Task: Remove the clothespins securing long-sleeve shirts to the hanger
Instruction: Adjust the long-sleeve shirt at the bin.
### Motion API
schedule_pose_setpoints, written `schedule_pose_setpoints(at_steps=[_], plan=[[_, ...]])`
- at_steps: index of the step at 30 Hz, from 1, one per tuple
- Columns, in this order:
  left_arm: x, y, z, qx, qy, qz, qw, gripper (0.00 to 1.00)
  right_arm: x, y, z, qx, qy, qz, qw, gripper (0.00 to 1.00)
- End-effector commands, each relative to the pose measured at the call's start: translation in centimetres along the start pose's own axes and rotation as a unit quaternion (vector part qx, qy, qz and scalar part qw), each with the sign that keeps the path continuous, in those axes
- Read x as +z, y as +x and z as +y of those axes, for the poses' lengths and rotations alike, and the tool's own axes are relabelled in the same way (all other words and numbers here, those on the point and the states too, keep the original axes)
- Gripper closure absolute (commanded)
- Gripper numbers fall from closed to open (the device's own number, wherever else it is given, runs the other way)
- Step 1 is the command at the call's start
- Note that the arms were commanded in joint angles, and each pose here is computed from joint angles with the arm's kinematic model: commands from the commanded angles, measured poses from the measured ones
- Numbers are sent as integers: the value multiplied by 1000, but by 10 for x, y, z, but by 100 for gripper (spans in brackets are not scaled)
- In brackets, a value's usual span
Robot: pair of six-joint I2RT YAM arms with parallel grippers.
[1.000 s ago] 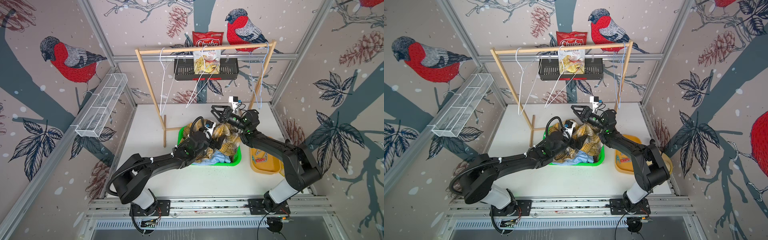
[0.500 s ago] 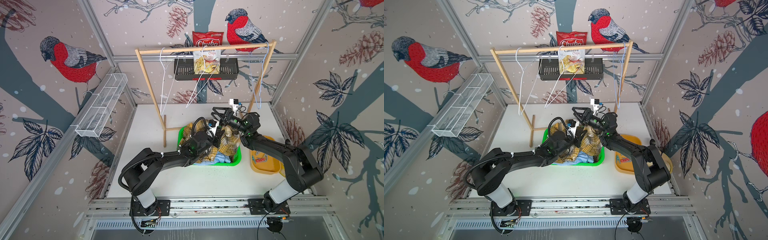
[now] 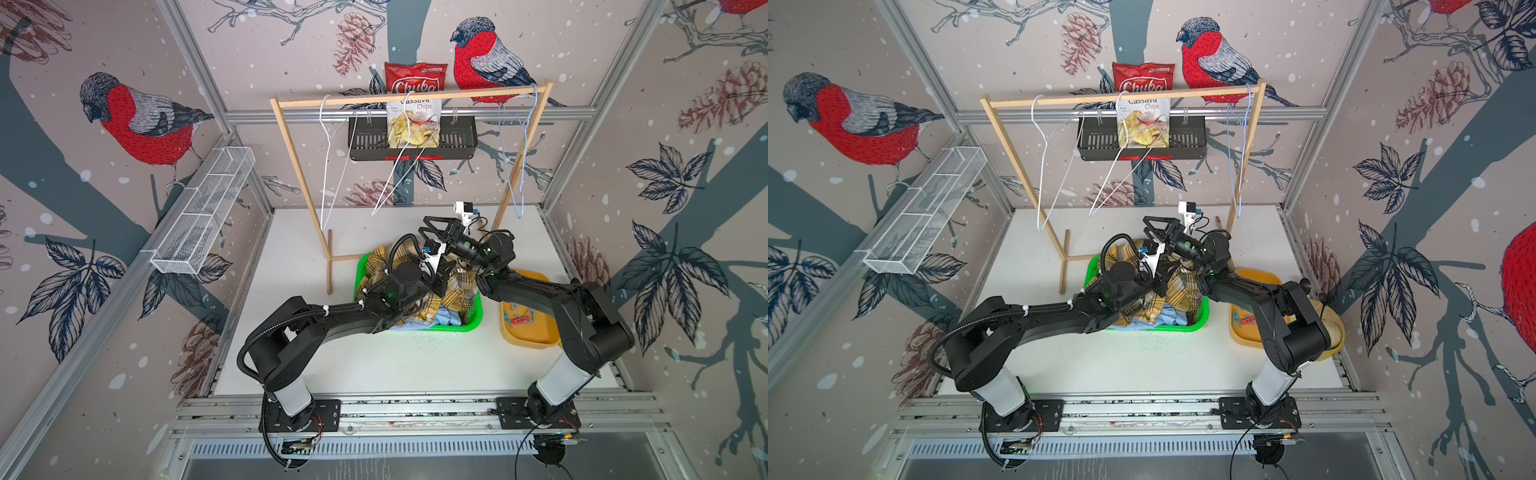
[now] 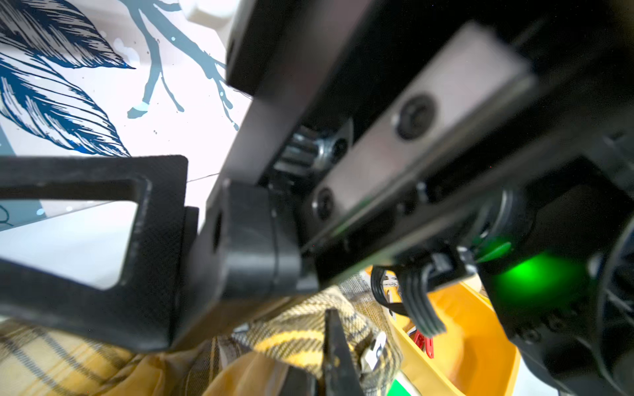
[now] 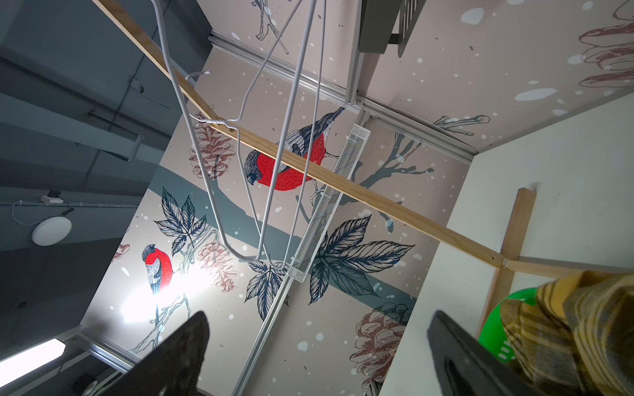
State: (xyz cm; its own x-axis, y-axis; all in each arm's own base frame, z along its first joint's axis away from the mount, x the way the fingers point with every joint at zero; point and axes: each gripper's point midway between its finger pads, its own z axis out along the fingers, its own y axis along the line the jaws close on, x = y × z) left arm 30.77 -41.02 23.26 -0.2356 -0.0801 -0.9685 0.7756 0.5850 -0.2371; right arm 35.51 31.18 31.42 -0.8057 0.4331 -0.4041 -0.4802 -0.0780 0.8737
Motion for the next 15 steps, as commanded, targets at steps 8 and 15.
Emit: schedule_pose_setpoints(at_steps=[8, 15], plan=[[-23, 40, 5, -34, 0, 32, 999, 100, 2, -13, 21, -12, -31, -7, 999, 0], [-17, 81, 18, -61, -22, 79, 995, 100, -5, -16, 31, 3, -62, -15, 998, 0]])
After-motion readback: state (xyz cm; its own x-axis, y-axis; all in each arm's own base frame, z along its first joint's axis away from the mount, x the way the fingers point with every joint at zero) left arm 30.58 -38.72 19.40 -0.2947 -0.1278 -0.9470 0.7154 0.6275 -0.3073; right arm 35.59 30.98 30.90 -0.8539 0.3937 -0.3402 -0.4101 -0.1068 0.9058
